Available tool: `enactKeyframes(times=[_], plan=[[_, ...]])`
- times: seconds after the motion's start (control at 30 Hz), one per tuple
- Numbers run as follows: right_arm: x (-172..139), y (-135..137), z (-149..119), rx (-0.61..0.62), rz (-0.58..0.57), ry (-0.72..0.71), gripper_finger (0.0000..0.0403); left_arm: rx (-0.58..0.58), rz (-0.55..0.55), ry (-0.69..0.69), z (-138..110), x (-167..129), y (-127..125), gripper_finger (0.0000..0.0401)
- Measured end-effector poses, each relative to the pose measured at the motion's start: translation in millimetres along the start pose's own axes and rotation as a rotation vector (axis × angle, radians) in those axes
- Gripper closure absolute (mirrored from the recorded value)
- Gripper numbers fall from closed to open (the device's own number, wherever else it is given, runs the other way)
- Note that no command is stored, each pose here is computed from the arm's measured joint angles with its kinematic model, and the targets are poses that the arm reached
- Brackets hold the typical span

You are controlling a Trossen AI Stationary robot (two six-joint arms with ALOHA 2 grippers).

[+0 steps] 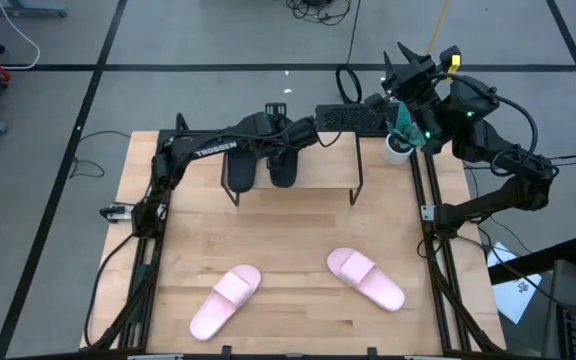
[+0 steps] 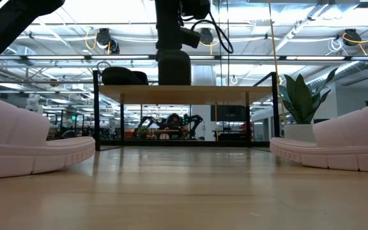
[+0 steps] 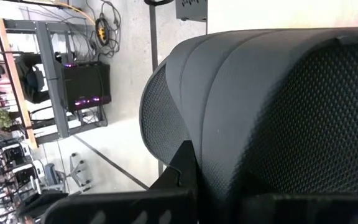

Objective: Pick and place slides into the shelf
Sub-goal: Put the black slipper on the shelf

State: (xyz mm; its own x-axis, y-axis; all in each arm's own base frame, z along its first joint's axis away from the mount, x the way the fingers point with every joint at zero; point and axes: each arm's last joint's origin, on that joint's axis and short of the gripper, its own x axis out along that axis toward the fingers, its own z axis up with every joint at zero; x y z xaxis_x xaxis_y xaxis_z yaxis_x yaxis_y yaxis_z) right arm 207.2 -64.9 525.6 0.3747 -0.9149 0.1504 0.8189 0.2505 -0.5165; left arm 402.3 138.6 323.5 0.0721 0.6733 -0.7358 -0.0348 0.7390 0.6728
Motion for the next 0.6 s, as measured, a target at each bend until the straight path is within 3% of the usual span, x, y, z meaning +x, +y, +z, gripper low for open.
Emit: enactKeyframes(times=[0.3,0.6], plan=[[0,0,0,-0.001,-0.001,0.001,0.0277,0.009,0.005,-0.006,-2,-5,1,0.0401],[0,0,0,0.004,-0.002,0.002,0.0277,-0.011,0.001,-0.073,-9,-31,6,0.0401]])
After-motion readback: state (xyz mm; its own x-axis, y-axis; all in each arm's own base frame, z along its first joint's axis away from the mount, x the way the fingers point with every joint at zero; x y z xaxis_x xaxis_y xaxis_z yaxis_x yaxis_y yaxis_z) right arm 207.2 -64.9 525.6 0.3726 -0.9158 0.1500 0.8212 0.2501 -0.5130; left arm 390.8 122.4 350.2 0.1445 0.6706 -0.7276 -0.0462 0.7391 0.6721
